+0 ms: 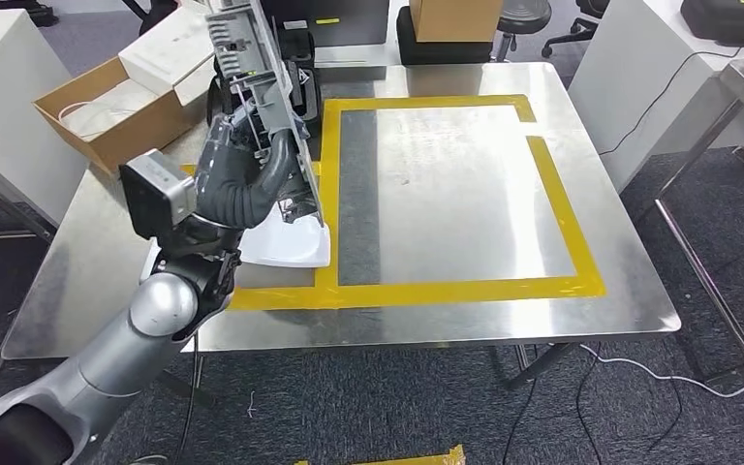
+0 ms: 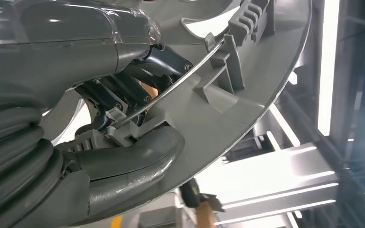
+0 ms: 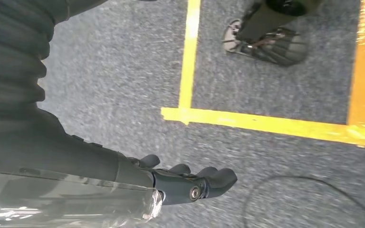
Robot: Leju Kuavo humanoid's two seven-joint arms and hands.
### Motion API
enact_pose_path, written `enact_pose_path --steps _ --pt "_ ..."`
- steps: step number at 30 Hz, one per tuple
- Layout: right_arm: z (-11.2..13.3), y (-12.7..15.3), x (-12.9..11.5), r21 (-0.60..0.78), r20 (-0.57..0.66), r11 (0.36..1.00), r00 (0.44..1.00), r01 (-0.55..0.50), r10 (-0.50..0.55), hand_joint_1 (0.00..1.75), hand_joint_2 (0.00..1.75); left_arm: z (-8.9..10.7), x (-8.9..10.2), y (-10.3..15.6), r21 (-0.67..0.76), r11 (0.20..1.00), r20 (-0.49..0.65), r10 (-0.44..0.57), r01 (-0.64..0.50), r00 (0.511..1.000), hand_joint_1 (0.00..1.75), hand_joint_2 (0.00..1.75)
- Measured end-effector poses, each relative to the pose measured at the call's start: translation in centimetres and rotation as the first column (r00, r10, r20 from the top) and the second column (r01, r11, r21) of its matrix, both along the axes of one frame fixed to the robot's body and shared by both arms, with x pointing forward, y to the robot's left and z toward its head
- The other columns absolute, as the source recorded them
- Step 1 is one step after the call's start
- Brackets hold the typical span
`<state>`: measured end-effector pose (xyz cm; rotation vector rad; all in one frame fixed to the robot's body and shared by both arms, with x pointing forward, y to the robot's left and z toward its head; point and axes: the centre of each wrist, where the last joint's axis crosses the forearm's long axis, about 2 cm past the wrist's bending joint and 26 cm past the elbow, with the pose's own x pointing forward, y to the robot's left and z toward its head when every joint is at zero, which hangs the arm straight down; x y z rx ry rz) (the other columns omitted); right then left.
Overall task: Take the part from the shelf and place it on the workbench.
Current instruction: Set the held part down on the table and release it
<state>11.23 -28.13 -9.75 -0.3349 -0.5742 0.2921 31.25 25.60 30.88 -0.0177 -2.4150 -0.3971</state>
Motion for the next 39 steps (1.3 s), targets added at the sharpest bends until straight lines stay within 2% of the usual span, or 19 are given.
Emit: enact_pose_path --steps 6,10,14,22,25,31,39 --pt "0.5 0.1 1.8 -0.001 0.008 1.0 1.0 -0.025 0.025 0.0 1.75 1.7 3.2 1.0 0.149 0.977 -0.031 0.159 -0.152 0.987 1.75 1.75" --pt "0.3 0.7 1.2 0.034 -0.043 0.998 0.997 -0.059 0.06 0.0 1.75 2.5 5.2 2.0 0.424 0.87 -0.06 0.304 -0.251 0.951 1.75 1.75" --pt "0.3 1.7 0.9 0.056 -0.057 0.996 0.995 -0.076 0.079 0.0 1.75 2.2 6.9 2.6 0.553 0.778 -0.048 0.385 -0.297 0.922 1.75 1.75" --pt "0.2 2.0 0.7 0.066 -0.076 0.994 0.993 -0.091 0.095 0.0 1.75 0.9 8.2 3.7 0.671 0.652 -0.034 0.503 -0.354 0.863 1.75 1.75" --pt "0.3 2.0 0.9 0.066 -0.074 0.993 0.992 -0.1 0.105 0.0 1.75 0.3 8.4 4.4 0.692 0.635 -0.033 0.504 -0.344 0.863 1.75 1.75" --pt "0.3 2.2 1.0 0.072 -0.081 0.99 0.989 -0.121 0.126 0.0 1.75 -0.9 8.6 4.5 0.674 0.687 -0.056 0.412 -0.27 0.909 1.75 1.75" --pt "0.5 2.2 1.7 0.069 -0.08 0.986 0.984 -0.153 0.159 0.0 1.75 -1.4 8.7 0.6 0.678 0.714 -0.069 0.299 -0.175 0.952 1.75 1.75"
